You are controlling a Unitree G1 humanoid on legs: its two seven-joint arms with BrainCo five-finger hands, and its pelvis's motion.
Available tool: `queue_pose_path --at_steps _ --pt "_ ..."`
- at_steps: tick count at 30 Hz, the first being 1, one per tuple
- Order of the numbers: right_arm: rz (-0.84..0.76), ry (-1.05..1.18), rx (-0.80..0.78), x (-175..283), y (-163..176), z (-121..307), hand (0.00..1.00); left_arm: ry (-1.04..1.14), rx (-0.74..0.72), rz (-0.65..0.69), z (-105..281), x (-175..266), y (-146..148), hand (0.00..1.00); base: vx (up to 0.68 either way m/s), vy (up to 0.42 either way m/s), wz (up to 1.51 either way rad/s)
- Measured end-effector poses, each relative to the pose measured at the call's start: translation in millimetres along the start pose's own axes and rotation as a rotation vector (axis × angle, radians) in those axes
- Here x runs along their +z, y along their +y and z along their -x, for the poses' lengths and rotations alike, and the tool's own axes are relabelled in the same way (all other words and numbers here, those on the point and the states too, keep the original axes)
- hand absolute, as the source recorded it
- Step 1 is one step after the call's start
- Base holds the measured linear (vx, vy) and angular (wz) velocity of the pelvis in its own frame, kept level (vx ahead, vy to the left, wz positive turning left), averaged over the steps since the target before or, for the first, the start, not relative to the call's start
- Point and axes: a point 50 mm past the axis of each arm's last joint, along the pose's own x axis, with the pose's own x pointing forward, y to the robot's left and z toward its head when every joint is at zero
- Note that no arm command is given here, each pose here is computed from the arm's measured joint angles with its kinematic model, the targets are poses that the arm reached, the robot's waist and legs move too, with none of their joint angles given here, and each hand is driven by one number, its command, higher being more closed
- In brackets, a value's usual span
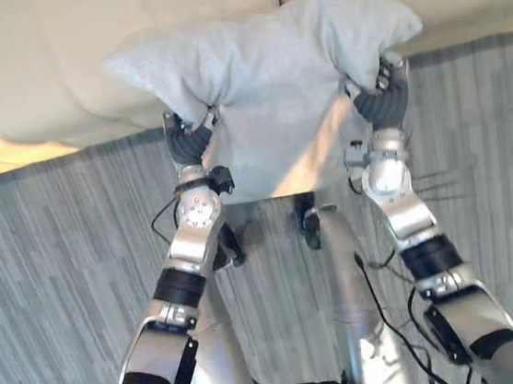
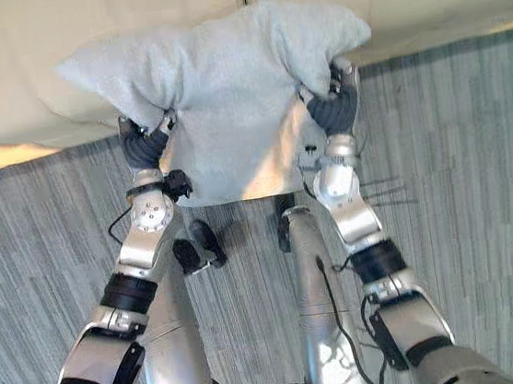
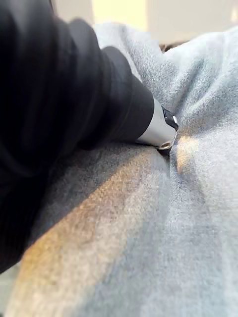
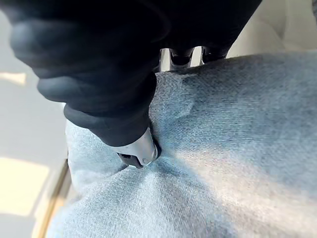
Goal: Pick up cushions and gather them together orderly.
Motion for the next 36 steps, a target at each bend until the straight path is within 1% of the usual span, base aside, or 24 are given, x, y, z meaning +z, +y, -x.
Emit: queue_pose_path --at_steps 1,2,4,5,6,9,16,19,24,28,30,35,36 --pt "-0.001 0.024 0.004 -4.9 -3.1 9.5 1.0 0.021 -0.008 0.001 9.5 -5.9 1.0 1.0 0.23 -0.018 0.13" --pt "0.0 0.061 0.01 -12.0 -11.1 28.7 1.0 0.07 -0.022 0.014 28.9 -17.1 1.2 1.0 0.22 0.006 0.1" --pt "0.002 0.101 0.02 -17.8 -15.5 43.7 1.0 0.123 -0.026 0.016 45.6 -28.2 4.3 1.0 0.29 0.019 0.0" --pt "0.003 0.15 0.041 -22.7 -21.3 63.6 1.0 0.194 -0.029 0.013 68.9 -41.1 10.1 1.0 0.33 0.035 -0.13" --pt "0.002 0.176 0.06 -24.4 -24.7 76.7 1.0 0.242 -0.03 0.017 84.4 -48.4 13.8 1.0 0.29 0.037 -0.16" --pt "0.003 0.226 0.095 -30.2 -29.8 97.1 1.0 0.329 -0.034 0.011 113.3 -61.4 19.2 1.0 0.25 0.074 -0.15" --pt "0.03 0.303 0.149 -49.5 -29.6 103.8 1.0 0.377 -0.059 -0.019 127.6 -67.9 27.0 1.0 0.1 0.09 -0.27" --pt "0.042 0.332 0.186 -58.6 -22.4 103.5 1.0 0.389 -0.069 -0.059 129.0 -71.4 34.7 1.0 -0.04 0.07 -0.24" --pt "0.071 0.345 0.241 -62.3 -20.7 108.5 1.0 0.428 -0.083 -0.126 132.5 -79.3 43.8 1.0 0.02 0.032 0.13" --pt "0.084 0.341 0.263 -62.7 -24.1 107.2 1.0 0.415 -0.094 -0.139 129.3 -78.2 43.6 1.0 0.27 -0.087 0.29" --pt "0.11 0.339 0.271 -63.7 -29.6 104.9 1.0 0.431 -0.108 -0.124 132.8 -80.3 36.5 1.0 0.4 -0.143 0.23" --pt "0.119 0.362 0.241 -66.3 -36.9 106.5 1.0 0.45 -0.134 -0.134 133.3 -86.5 30.5 1.0 0.43 -0.176 0.1" --pt "0.113 0.344 0.226 -59.0 -41.3 109.3 1.0 0.463 -0.14 -0.106 137.0 -87.5 25.5 1.0 0.45 -0.155 -0.18"
